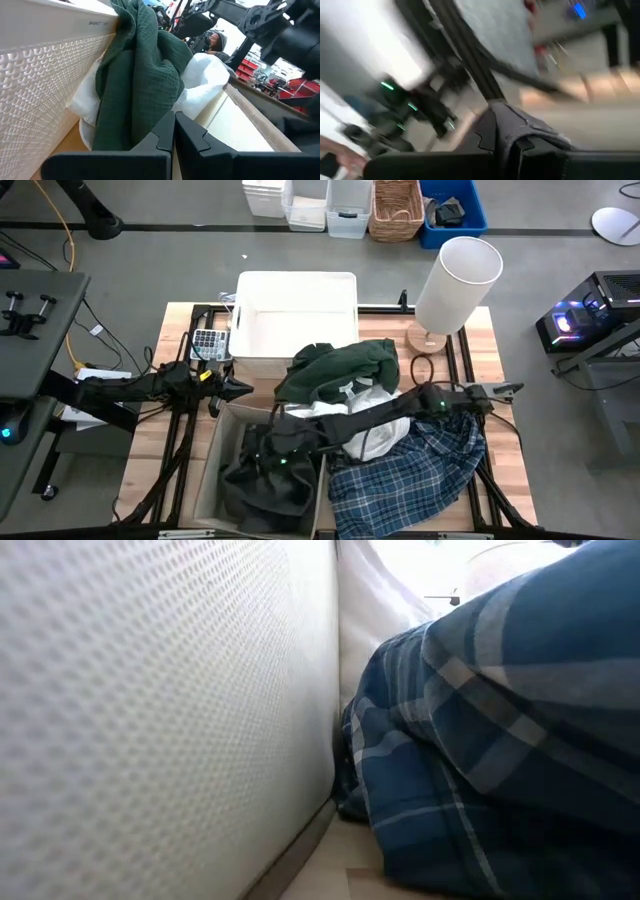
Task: Sort clothes
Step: Put the grey pants into the laundry organizer, then put the green sweater into the laundry organizer
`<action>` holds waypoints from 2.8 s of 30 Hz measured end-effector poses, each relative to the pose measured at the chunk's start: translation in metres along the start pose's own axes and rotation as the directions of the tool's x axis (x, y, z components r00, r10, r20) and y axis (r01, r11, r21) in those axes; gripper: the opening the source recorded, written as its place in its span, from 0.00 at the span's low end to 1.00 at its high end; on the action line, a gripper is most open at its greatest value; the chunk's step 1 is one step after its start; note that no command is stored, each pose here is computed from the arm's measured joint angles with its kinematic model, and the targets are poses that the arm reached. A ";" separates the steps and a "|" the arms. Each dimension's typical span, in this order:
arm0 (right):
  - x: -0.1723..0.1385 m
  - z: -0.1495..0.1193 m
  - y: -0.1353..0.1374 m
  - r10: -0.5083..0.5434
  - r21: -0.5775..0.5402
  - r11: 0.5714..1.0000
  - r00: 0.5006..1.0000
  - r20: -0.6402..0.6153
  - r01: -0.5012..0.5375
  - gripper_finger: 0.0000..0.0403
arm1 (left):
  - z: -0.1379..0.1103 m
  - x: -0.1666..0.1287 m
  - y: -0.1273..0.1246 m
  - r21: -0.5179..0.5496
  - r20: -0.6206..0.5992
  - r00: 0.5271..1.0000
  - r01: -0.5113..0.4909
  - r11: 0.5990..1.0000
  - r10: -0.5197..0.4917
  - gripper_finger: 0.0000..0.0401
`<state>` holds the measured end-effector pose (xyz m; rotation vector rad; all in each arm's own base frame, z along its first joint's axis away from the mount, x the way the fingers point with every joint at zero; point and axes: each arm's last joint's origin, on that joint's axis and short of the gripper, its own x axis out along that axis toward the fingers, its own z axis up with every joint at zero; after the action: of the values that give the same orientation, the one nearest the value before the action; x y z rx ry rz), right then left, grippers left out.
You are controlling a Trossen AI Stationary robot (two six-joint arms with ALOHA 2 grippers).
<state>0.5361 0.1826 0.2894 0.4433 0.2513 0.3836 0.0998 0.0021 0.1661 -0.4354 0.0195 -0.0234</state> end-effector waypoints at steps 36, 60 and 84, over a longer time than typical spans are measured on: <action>-0.222 0.094 0.014 -0.655 -0.648 0.722 0.543 -0.526 0.243 0.60 | 0.000 0.000 0.000 0.000 0.000 1.000 0.000 1.000 0.000 0.00; -0.376 0.080 -0.068 -0.557 -0.270 0.782 0.437 -0.706 0.561 0.53 | 0.000 0.000 0.000 0.000 0.001 1.000 0.000 1.000 0.000 0.00; -0.330 -0.080 -0.174 -0.550 -0.316 0.834 0.638 -0.539 0.452 0.18 | 0.000 0.000 0.000 0.000 0.000 1.000 0.000 1.000 0.000 0.00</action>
<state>0.2677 -0.0692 0.1891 0.0608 0.9640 -0.0298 0.0997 0.0021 0.1663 -0.4354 0.0192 -0.0233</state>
